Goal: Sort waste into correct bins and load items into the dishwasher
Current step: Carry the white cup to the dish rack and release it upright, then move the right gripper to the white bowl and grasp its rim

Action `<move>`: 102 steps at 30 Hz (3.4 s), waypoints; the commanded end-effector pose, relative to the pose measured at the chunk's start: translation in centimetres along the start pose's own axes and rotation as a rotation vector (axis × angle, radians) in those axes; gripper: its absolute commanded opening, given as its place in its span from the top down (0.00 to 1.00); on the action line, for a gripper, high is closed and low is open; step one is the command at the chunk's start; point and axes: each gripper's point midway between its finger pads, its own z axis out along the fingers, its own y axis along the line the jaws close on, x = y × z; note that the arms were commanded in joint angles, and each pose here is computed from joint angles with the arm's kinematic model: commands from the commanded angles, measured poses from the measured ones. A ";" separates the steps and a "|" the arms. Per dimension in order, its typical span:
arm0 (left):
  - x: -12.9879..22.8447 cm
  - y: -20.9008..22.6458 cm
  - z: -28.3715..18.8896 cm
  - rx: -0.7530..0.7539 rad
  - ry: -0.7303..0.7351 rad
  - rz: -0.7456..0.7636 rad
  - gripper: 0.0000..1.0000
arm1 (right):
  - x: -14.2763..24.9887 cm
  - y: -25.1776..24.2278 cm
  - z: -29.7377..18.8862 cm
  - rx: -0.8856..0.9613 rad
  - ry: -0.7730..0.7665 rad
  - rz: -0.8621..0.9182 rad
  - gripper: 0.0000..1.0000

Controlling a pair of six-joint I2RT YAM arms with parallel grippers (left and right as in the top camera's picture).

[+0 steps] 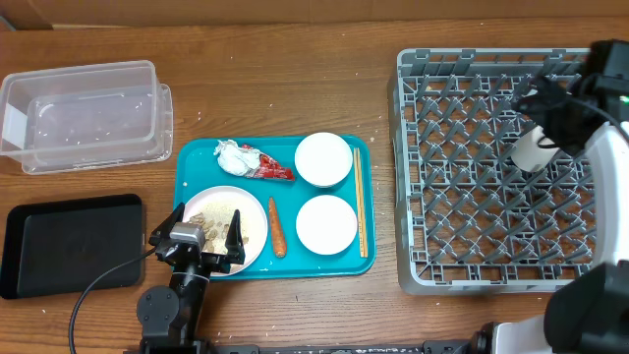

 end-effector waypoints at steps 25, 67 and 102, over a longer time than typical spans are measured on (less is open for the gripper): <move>0.0 0.0 0.0 -0.003 -0.006 0.024 0.00 | 29.3 28.5 5.4 -0.327 0.136 -0.724 0.11; 0.0 0.0 0.0 -0.003 -0.006 0.024 0.00 | 32.8 28.2 10.4 -0.234 0.108 -0.712 0.56; 0.0 0.0 0.0 -0.003 -0.005 0.024 0.00 | 28.8 31.1 3.1 -0.334 0.007 -0.671 0.96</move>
